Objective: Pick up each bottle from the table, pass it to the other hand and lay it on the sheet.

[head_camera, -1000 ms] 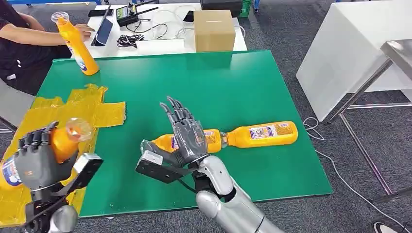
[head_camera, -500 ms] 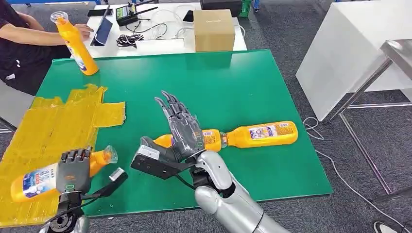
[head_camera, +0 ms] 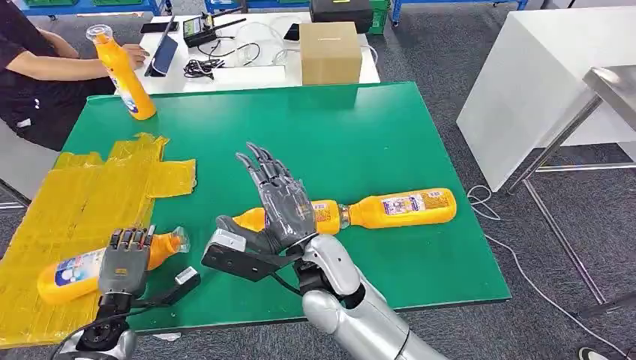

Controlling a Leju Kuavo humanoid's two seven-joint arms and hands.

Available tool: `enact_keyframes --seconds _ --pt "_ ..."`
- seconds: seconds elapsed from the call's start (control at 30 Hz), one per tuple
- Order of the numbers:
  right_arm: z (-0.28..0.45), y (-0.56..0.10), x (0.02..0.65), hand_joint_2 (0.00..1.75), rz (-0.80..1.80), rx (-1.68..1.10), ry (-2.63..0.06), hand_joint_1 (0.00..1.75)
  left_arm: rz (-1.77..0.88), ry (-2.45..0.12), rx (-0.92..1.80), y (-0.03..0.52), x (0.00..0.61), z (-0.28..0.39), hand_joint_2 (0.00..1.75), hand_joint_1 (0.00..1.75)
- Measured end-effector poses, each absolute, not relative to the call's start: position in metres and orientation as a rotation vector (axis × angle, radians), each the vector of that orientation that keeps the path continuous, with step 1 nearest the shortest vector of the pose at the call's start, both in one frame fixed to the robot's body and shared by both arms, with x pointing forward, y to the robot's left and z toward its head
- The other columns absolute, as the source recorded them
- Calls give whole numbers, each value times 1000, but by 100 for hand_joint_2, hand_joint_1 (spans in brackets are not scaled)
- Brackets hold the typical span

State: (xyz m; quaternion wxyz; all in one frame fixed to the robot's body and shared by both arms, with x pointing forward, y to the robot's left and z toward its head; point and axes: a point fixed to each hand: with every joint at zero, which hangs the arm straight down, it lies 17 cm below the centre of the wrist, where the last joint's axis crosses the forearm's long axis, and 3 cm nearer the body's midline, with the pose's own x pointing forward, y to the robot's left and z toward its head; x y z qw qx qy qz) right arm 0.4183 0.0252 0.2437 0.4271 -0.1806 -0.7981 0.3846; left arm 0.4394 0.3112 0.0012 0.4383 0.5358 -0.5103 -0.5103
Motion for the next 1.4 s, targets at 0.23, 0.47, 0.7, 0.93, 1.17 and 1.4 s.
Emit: enact_keyframes --seconds 0.23,0.47,0.7,0.93,1.17,1.4 --pt "237 25 417 0 973 -444 -1980 0 -1240 -1256 1372 327 439 7 0 0" --pt "234 25 415 0 976 -441 -1973 0 -1224 -1262 1386 338 434 10 0 0" --pt "230 23 414 0 980 -443 -1967 0 -1111 -1409 1365 332 423 38 0 0" --pt "219 15 413 0 981 -477 -1950 0 -728 -1700 1373 333 418 135 0 0" --pt "216 11 414 175 989 -501 -1944 0 -534 -1809 1360 340 406 168 0 0" --pt "185 -16 429 175 1047 -623 -1850 0 123 -2051 1079 375 377 244 0 0"
